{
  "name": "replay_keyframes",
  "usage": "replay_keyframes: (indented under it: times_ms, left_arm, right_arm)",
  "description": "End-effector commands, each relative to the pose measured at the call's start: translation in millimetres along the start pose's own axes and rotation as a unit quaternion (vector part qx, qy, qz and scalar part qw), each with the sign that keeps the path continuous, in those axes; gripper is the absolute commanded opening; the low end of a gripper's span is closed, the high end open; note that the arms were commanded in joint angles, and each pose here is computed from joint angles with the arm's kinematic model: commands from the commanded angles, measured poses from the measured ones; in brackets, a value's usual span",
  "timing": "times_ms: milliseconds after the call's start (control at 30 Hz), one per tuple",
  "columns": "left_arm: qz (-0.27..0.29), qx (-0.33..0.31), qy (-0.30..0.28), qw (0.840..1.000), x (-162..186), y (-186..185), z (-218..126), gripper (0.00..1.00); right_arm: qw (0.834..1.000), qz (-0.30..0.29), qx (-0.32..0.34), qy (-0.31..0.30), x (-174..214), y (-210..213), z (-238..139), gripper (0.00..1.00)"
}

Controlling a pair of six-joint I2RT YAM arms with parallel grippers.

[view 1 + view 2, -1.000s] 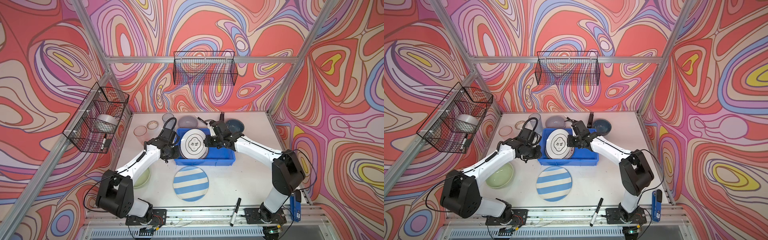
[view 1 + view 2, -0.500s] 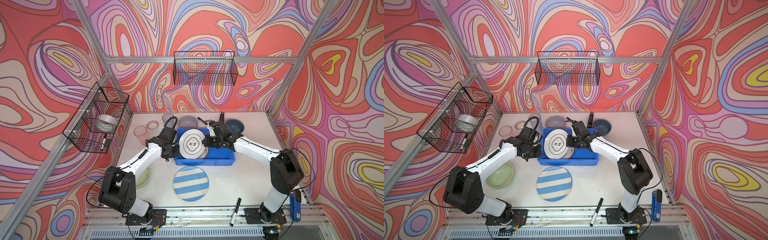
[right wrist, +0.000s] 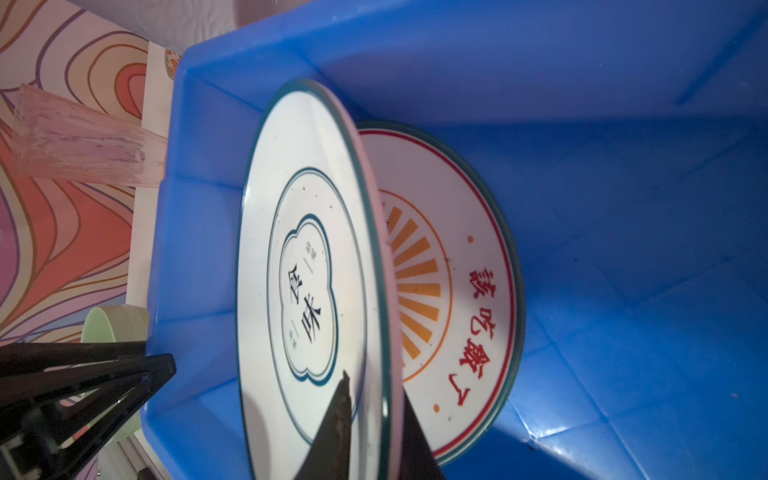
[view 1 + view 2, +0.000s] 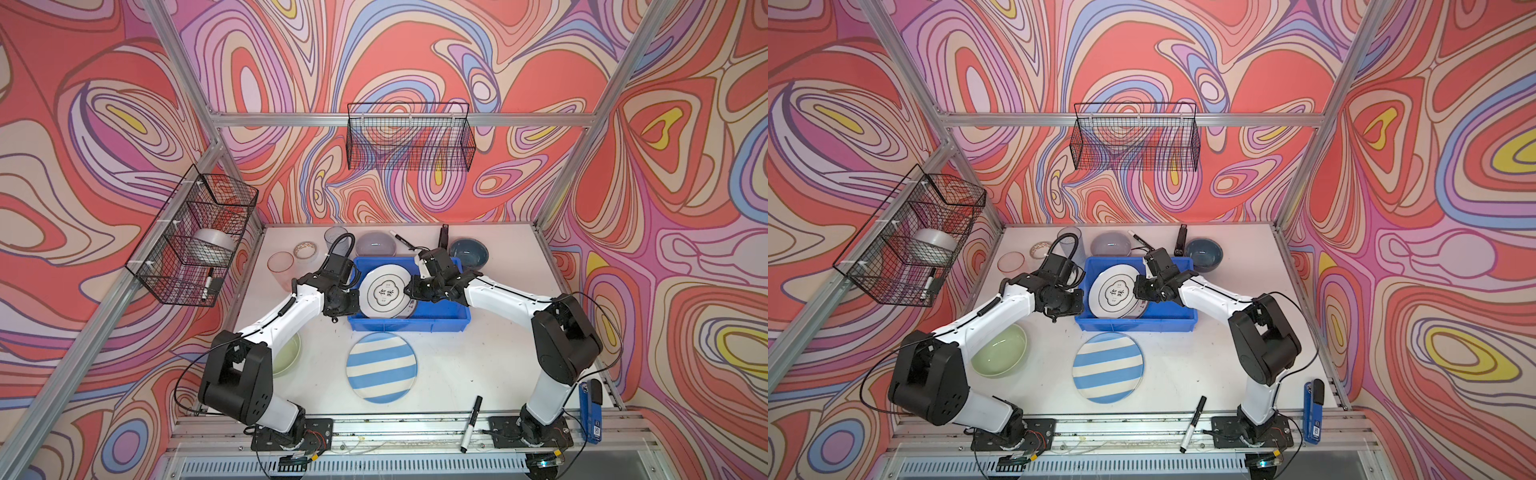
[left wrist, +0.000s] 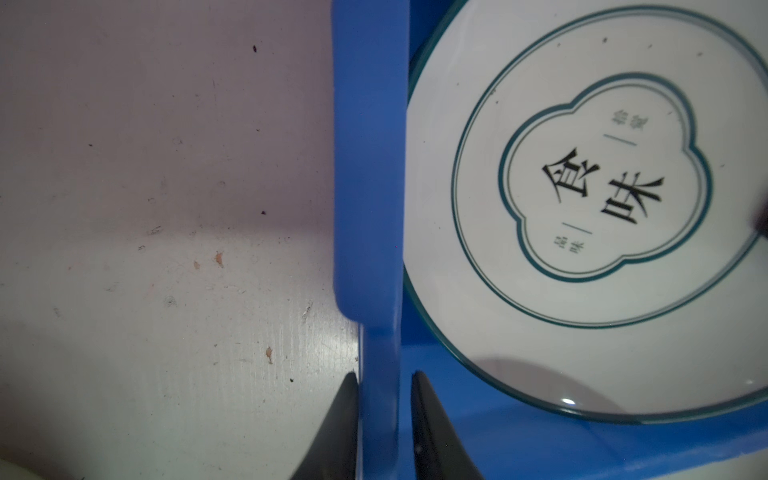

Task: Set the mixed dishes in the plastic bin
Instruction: 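Lower the white plate upright into the bin against the sunburst plate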

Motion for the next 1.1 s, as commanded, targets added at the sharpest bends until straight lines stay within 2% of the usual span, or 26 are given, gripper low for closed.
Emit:
replay_keyframes:
  times_ms: [0, 533, 867, 1067]
  left_arm:
    - [0.009, 0.008, -0.016, 1.0, -13.7, -3.9, -6.7, 0.26]
    - [0.009, 0.008, -0.018, 1.0, -15.0, -4.0, -10.4, 0.25]
    - [0.01, 0.006, -0.015, 1.0, -13.0, -3.4, -10.3, 0.25]
    - [0.012, 0.006, -0.013, 1.0, -11.5, -3.2, -11.0, 0.25]
  right_arm:
    - [1.0, -0.005, 0.01, 0.005, 4.5, -6.1, 4.7, 0.25]
    - [0.997, -0.026, 0.075, 0.006, 3.2, -26.9, 8.5, 0.41]
    - [0.995, -0.029, 0.091, 0.006, 0.9, -30.8, 11.9, 0.48]
    - [0.991, -0.037, 0.128, -0.012, -4.8, -41.5, 8.0, 0.61]
Point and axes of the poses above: each gripper's point midway between its finger pads, its own z axis out along the fingers, its own y axis along the line the jaws close on, x = y × z, the point moved 2 cm from there along -z, back along the fingers, and after that the axes turned 15 degrees about z, right-handed, at the moved point
